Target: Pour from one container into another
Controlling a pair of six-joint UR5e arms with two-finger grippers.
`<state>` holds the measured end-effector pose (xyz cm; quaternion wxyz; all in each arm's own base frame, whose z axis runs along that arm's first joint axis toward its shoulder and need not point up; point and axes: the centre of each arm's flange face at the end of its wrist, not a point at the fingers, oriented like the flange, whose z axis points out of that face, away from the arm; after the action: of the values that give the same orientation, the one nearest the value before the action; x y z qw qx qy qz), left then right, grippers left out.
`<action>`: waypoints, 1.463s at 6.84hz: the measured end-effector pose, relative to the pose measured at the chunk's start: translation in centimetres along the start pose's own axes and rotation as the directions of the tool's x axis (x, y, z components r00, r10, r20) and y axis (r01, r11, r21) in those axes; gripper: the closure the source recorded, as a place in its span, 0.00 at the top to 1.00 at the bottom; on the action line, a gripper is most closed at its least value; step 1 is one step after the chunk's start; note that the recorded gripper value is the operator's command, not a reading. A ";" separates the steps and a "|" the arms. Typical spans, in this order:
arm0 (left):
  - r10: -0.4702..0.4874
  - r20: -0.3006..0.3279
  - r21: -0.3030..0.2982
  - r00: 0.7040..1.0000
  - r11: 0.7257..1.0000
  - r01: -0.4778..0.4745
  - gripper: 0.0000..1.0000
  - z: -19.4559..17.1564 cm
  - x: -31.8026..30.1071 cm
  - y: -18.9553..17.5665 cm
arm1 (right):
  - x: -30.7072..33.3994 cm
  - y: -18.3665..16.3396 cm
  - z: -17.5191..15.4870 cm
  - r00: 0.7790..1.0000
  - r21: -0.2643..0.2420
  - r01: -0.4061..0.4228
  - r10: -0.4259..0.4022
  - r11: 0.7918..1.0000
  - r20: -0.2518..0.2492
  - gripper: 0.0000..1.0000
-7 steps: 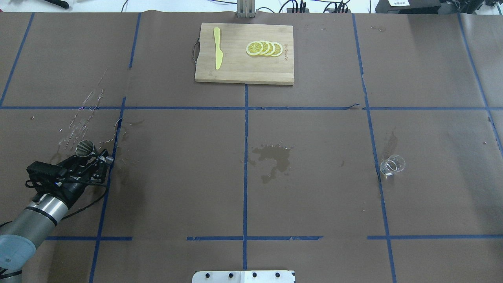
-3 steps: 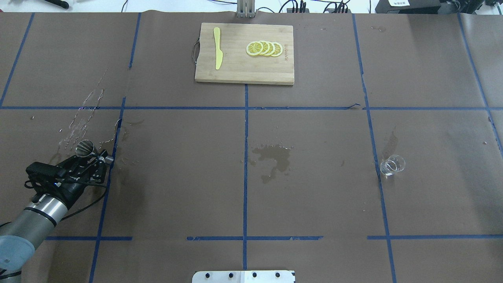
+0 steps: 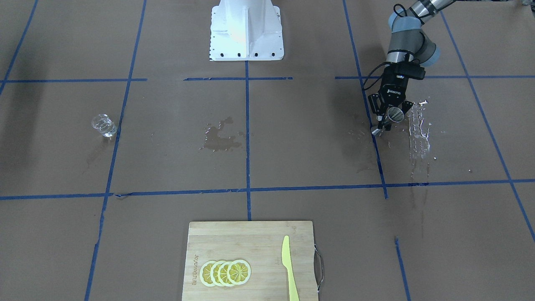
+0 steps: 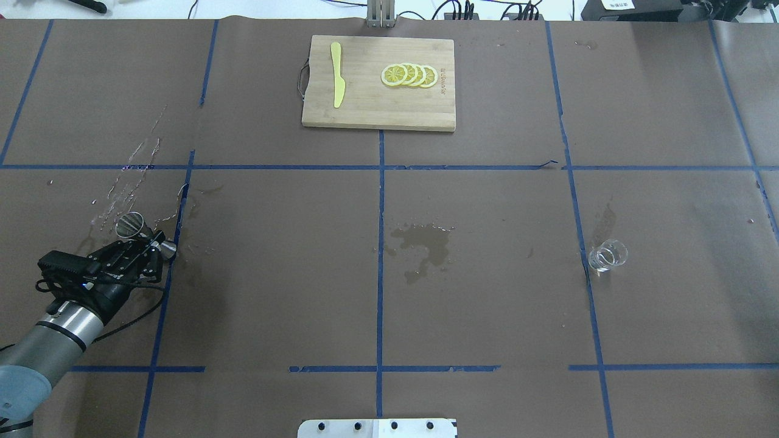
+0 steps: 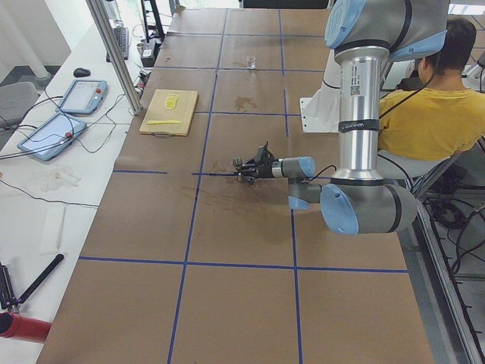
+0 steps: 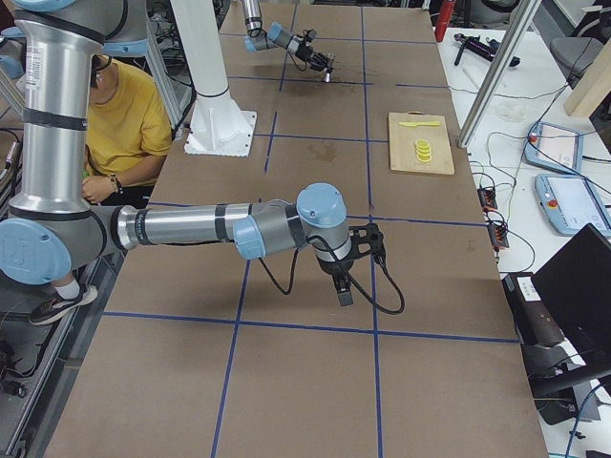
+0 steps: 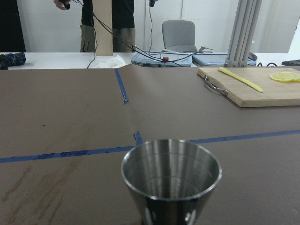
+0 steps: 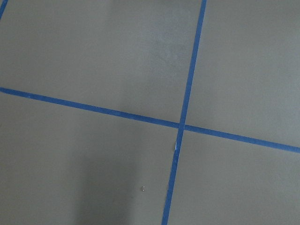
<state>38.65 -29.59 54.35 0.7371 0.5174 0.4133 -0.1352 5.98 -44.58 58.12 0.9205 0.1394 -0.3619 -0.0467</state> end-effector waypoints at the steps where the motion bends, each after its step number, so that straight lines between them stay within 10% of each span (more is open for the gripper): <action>1: -0.014 -0.012 0.010 1.000 1.000 0.014 0.00 -0.2 0.1 -0.5 | 0.0 0.0 0.0 1.000 0.001 0.000 0.000 1.000 0.000 1.00; 6: 0.095 -0.192 0.099 0.977 0.992 -0.078 0.00 -2.3 1.5 -3.5 | 0.2 0.0 -0.2 1.000 0.005 -0.011 0.011 1.000 0.000 1.00; 10: 0.263 -0.497 0.086 0.827 0.963 -0.255 0.00 -0.9 2.9 -6.8 | -0.1 -0.5 -0.5 0.998 0.014 -0.063 0.063 0.998 0.001 1.00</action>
<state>35.83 -31.06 47.64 0.6106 0.5917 0.5163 0.1025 6.27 -44.95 57.57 0.9205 0.1343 -0.3666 -0.0151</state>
